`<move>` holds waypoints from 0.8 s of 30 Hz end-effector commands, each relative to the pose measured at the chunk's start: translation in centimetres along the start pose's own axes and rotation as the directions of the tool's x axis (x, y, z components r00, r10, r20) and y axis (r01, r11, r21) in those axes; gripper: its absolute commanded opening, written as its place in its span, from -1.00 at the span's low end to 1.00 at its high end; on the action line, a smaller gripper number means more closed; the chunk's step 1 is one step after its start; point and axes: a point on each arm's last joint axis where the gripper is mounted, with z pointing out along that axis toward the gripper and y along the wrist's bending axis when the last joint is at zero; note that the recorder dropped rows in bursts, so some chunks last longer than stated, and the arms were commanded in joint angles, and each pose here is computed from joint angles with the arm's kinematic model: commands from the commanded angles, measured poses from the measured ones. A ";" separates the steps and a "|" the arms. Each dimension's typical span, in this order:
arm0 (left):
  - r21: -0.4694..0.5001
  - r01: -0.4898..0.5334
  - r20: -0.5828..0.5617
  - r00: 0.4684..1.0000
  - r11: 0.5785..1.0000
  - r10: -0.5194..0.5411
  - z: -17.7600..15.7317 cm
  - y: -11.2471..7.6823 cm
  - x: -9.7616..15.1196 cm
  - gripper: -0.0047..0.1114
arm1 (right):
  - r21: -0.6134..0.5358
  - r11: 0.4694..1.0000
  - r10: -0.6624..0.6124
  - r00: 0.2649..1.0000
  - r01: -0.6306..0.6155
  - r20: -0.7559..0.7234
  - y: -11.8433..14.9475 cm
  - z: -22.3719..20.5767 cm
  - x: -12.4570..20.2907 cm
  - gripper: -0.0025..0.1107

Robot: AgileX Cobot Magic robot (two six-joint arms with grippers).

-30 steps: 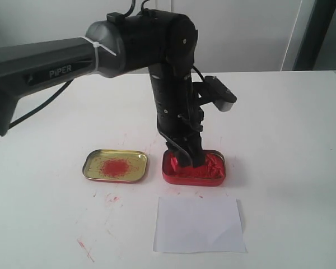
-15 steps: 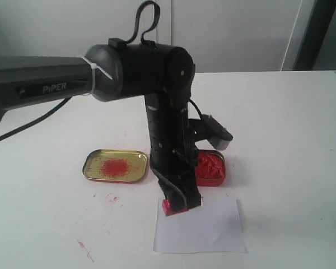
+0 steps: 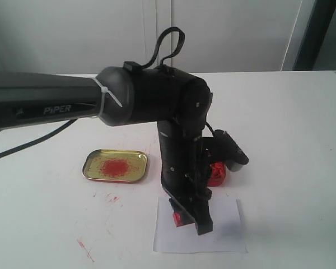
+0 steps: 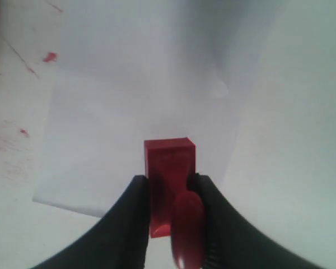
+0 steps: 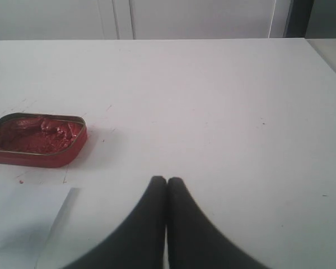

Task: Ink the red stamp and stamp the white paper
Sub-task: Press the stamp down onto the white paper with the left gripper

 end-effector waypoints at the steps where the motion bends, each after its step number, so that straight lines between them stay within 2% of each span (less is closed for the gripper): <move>1: -0.018 0.045 0.071 0.997 0.999 -0.044 -1.5 -0.7 0.7 -0.92 | 0.003 1.000 0.002 1.000 -0.003 0.014 0.0 0.0 0.0 -0.96; 6: -0.045 0.059 0.139 0.989 0.997 -0.053 -0.4 -0.5 0.9 -0.92 | 0.003 1.000 0.002 1.000 -0.003 0.014 0.0 0.0 0.0 -0.96; 8: -0.027 0.070 0.156 0.986 0.997 -0.065 -0.4 -0.7 0.7 -0.92 | 0.003 1.000 0.002 1.000 -0.003 0.014 0.0 0.0 0.0 -0.96; 14: 0.017 0.074 0.066 0.995 0.997 -0.075 1.1 -0.6 0.7 -0.92 | 0.003 1.000 0.002 1.000 -0.003 0.014 0.0 0.0 0.0 -0.96; 18: 0.053 0.098 0.084 0.991 0.994 -0.102 0.0 0.1 0.1 -0.92 | 0.003 1.000 0.002 1.000 -0.003 0.014 0.0 0.0 0.0 -0.96; 24: 0.103 0.122 0.083 0.988 0.987 -0.131 0.5 1.0 0.4 -0.92 | 0.003 1.000 0.002 1.000 -0.003 0.014 0.0 0.0 0.0 -0.96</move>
